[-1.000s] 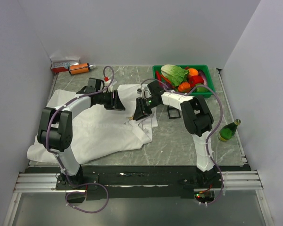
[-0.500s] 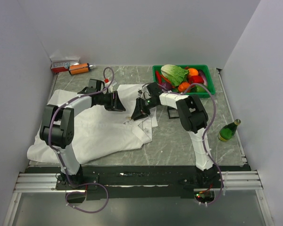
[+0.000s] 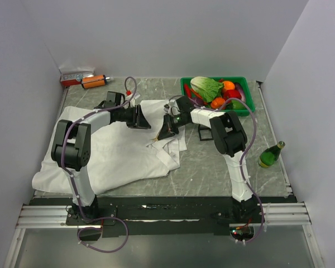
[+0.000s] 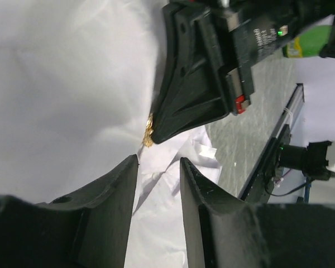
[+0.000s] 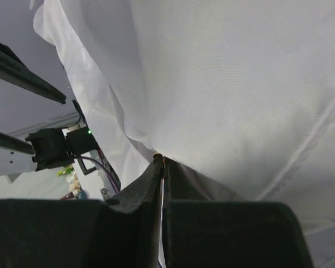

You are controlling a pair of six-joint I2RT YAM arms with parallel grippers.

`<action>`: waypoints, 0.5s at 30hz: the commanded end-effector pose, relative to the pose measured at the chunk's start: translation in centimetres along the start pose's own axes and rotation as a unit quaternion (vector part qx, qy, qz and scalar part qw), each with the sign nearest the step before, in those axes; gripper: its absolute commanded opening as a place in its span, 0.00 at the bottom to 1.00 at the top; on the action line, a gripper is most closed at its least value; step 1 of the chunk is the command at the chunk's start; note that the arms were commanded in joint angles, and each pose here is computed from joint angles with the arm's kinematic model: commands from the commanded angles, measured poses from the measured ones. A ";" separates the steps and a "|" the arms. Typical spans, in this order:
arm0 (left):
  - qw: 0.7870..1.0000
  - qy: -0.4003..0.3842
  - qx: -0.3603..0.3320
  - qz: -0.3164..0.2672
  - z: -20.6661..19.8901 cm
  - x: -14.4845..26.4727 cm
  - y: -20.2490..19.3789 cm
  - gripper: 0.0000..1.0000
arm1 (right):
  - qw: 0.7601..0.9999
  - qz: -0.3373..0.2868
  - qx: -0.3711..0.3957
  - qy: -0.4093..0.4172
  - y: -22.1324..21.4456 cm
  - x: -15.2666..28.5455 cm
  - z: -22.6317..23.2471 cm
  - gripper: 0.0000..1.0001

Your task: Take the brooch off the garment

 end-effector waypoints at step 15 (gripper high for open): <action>0.984 -0.140 -0.101 0.032 -2.4 -1.2 -1.3 0.58 | 0.977 0.027 0.147 0.150 0.3 3.4 6.3 0.00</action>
Point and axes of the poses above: each gripper's point midway between its finger pads, its own x axis back along the fingers, its own z axis along the line the jaws close on, y = z × x, the point moved 2 cm from there along x, back along the fingers, and after that the axes turned 3 degrees about -x, right-handed, at the moved point
